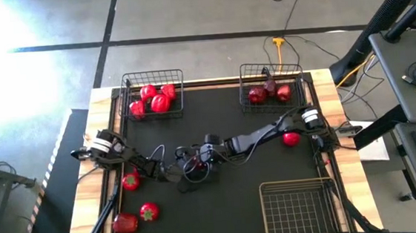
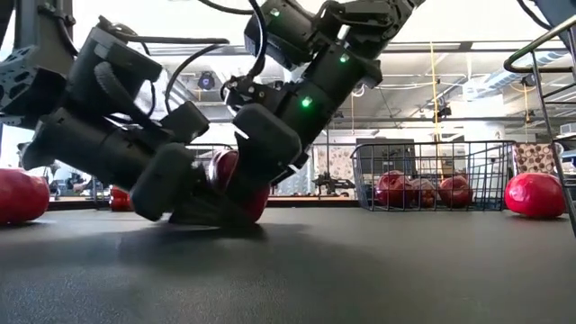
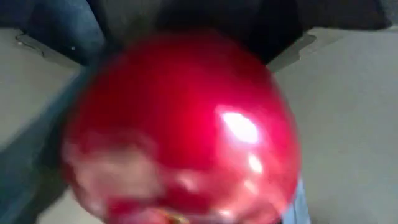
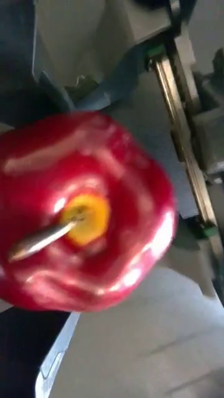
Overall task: Sort produce into baskets
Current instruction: Put the apple into the right black wire basket
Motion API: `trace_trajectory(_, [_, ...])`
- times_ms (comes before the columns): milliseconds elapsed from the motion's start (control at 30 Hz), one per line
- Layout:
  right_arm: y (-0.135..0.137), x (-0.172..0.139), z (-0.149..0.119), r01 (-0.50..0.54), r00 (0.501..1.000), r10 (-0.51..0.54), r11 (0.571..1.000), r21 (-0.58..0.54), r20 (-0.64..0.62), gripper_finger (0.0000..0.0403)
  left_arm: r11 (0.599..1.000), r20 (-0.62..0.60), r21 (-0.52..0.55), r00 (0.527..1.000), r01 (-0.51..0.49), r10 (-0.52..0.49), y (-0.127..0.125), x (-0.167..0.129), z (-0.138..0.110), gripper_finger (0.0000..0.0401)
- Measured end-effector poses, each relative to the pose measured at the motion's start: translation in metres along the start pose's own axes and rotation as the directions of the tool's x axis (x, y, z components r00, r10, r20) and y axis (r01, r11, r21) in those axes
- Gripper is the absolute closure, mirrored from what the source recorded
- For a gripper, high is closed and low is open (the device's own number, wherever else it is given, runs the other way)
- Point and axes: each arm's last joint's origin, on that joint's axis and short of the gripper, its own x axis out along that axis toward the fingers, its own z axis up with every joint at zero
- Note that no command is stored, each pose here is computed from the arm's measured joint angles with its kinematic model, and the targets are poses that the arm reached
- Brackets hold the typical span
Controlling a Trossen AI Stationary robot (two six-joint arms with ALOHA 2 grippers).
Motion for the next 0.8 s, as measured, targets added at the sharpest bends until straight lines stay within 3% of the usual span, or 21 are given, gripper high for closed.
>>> trace_trajectory(167, [-0.001,-0.012,0.011,0.005,0.999,-0.005,1.0,0.011,0.039,0.0109,1.0,-0.007,0.001,1.0,0.022,-0.022,0.002,-0.015,-0.001,0.0061])
trace_trajectory(333, [-0.003,-0.042,0.028,0.004,0.997,-0.005,1.0,0.011,0.071,0.011,0.999,-0.016,0.005,0.999,0.05,-0.05,0.005,-0.031,-0.005,0.0061])
trace_trajectory(433, [-0.01,-0.077,0.036,0.077,0.995,-0.078,0.997,0.013,0.066,0.011,0.998,-0.024,-0.018,0.998,0.065,-0.065,0.008,-0.042,-0.01,0.0061])
trace_trajectory(500, [-0.016,-0.102,0.039,0.181,0.982,-0.182,0.983,0.013,0.049,0.011,0.997,-0.025,-0.043,0.997,0.07,-0.071,0.011,-0.048,-0.012,0.0061])
trace_trajectory(667, [-0.041,-0.164,0.035,0.476,0.879,-0.476,0.876,0.079,-0.019,0.011,0.994,-0.019,-0.074,0.997,0.079,-0.08,0.013,-0.054,-0.012,0.0061])
trace_trajectory(800, [-0.074,-0.204,0.023,0.604,0.796,-0.591,0.765,0.223,-0.13,0.011,0.999,0.001,-0.033,0.999,0.033,-0.033,0.013,-0.054,-0.01,0.0061])
